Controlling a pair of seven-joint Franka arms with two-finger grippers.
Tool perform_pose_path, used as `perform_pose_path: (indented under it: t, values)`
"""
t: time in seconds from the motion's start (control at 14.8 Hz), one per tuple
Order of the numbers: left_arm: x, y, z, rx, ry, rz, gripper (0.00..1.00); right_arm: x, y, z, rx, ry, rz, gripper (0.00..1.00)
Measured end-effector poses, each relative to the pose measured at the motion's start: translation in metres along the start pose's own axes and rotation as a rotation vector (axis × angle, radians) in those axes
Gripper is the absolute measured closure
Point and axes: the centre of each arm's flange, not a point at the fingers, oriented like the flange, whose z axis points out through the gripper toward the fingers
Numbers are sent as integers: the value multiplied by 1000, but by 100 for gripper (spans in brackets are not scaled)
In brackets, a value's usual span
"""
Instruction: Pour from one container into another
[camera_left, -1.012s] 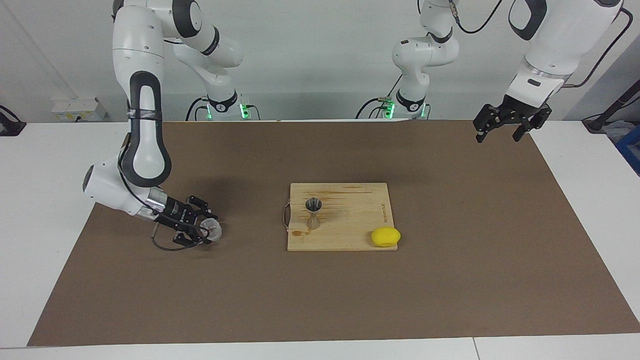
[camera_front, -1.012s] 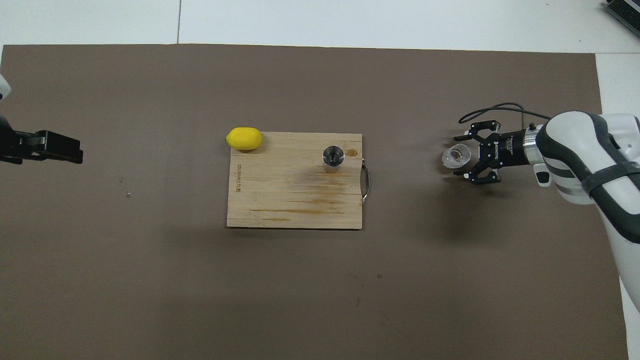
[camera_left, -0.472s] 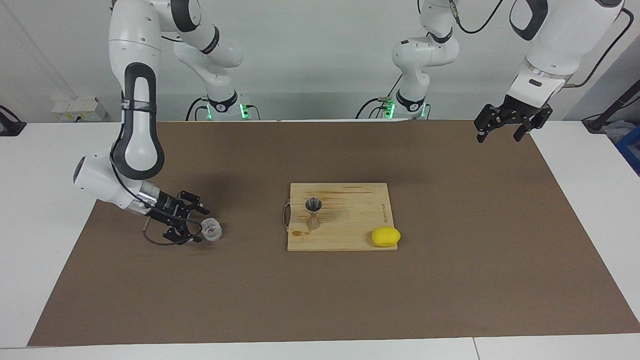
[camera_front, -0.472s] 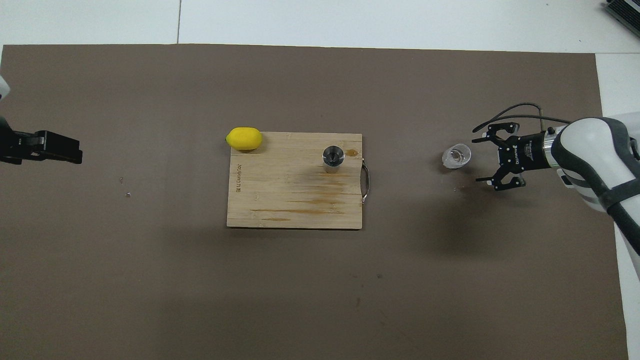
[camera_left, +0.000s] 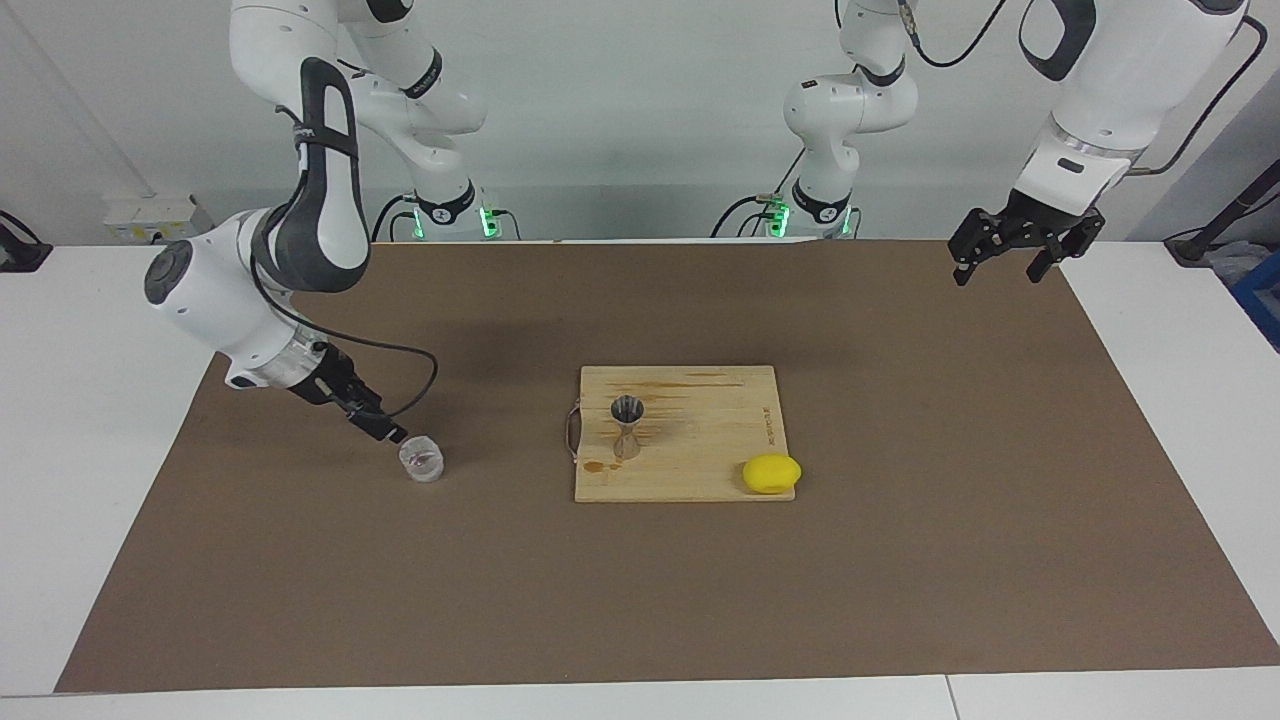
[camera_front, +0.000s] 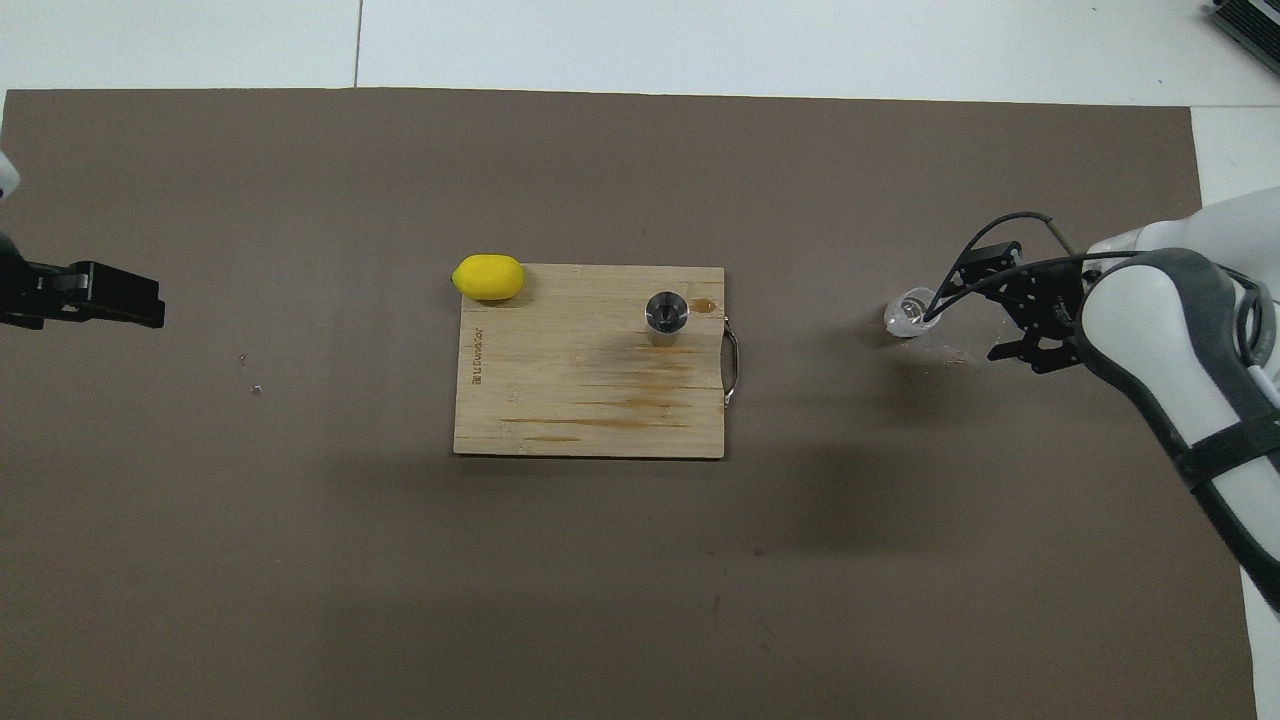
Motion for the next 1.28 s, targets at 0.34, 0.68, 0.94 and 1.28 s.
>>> perform_pose_path:
  t: [0.34, 0.68, 0.94, 1.28]
  values:
    - [0, 0, 0, 0, 0, 0, 0, -63, -56, -20, -165, 143, -292, 0]
    - [0, 0, 0, 0, 0, 0, 0, -76, -45, -117, -166, 188, -391, 0]
    - [0, 0, 0, 0, 0, 0, 0, -73, -28, -210, -176, 241, -417, 0]
    - [0, 0, 0, 0, 0, 0, 0, -80, -35, -235, -237, 230, -429, 0]
